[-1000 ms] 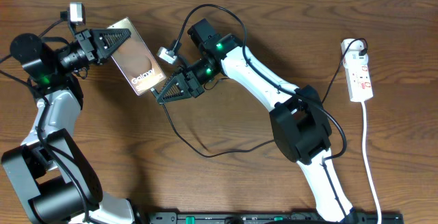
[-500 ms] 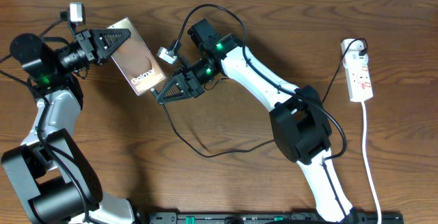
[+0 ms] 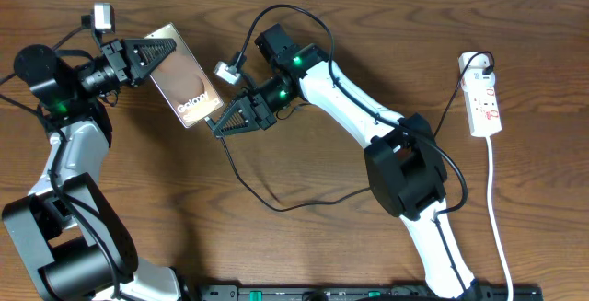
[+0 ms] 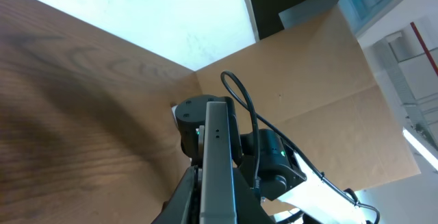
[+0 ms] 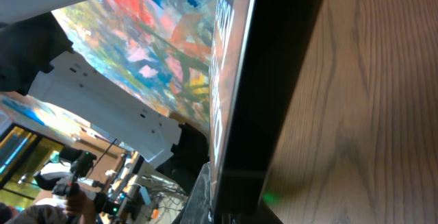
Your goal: Plug charger to phone and switch on socket
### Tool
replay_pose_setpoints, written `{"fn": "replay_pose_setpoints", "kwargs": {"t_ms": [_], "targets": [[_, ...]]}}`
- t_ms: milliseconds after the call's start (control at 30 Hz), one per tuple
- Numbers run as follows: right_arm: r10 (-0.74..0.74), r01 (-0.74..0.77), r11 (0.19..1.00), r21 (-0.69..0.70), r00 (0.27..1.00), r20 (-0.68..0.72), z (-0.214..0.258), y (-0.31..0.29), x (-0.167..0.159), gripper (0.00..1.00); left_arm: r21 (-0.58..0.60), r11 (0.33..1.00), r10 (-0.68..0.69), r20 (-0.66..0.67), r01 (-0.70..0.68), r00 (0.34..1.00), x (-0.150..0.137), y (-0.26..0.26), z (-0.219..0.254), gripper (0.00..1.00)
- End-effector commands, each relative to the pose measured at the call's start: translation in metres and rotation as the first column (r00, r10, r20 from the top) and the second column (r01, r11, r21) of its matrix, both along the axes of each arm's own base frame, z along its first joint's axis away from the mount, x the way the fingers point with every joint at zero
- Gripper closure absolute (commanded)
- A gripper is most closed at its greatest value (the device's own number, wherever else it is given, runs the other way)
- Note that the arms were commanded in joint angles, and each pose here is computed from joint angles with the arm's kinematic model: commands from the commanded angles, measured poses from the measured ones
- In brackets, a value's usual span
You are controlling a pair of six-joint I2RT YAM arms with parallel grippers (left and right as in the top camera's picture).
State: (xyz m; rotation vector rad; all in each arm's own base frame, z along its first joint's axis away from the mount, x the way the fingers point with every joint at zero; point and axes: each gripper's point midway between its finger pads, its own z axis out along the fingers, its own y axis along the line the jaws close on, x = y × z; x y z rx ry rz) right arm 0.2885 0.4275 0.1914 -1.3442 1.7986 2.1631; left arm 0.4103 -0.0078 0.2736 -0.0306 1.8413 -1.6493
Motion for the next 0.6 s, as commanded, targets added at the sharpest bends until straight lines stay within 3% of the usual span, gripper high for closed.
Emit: {"fn": "replay_pose_setpoints", "kwargs": {"t_ms": [0,567], "targets": [[-0.006,0.006,1.000,0.011,1.000,-0.010,0.0048,-0.0039,0.0033,0.99,-0.005,1.000,-0.016,-0.013,0.016,1.000,-0.0030,0.0004,-0.0009,0.93],[-0.001,0.001,1.000,0.023,1.000,-0.017,0.0073,-0.0041,0.0030,0.99,0.007,1.000,-0.028,0.006,0.028,1.000,-0.0047,-0.0013,-0.0011,0.93]]}}
